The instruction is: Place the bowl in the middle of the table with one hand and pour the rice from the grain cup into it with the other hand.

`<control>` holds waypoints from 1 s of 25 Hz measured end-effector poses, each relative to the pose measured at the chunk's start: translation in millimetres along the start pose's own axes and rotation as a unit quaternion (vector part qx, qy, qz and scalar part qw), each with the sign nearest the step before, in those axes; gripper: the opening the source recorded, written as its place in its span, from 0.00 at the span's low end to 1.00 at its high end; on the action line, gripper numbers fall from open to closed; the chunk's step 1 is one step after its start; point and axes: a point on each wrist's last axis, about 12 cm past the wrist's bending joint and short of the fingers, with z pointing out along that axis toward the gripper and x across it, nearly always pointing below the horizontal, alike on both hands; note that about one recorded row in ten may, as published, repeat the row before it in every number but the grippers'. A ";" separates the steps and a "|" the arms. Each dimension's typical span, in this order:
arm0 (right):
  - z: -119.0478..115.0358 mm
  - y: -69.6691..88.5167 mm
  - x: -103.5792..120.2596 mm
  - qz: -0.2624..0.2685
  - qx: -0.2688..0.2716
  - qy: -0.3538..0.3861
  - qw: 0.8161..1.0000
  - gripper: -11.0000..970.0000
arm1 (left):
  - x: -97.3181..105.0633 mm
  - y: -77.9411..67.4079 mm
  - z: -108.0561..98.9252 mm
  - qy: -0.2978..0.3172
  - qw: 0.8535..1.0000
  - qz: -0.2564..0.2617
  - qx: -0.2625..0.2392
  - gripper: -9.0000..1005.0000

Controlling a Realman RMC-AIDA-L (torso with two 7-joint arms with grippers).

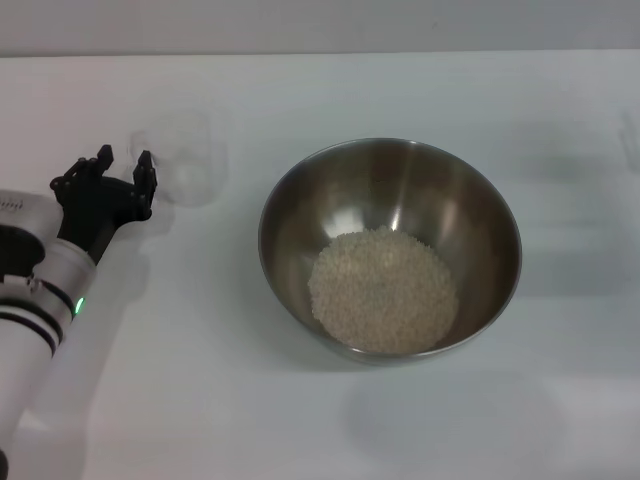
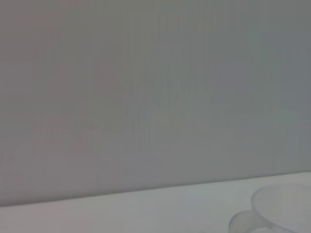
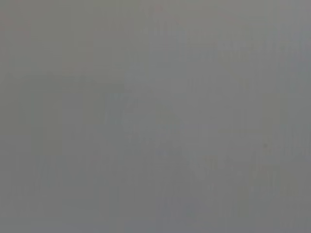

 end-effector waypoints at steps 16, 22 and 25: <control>-15.1 1.5 12.9 0.011 0.009 0.027 1.000 0.51 | -7.2 7.7 -58.1 -0.169 0.984 -0.049 -0.023 0.79; -23.0 5.7 18.8 0.017 0.008 0.037 0.999 0.51 | -20.5 5.9 -52.2 -0.208 0.977 -0.048 -0.014 0.79; -27.1 7.0 21.0 0.024 0.011 0.037 0.999 0.51 | -23.2 5.7 -49.4 -0.213 0.976 -0.047 -0.013 0.79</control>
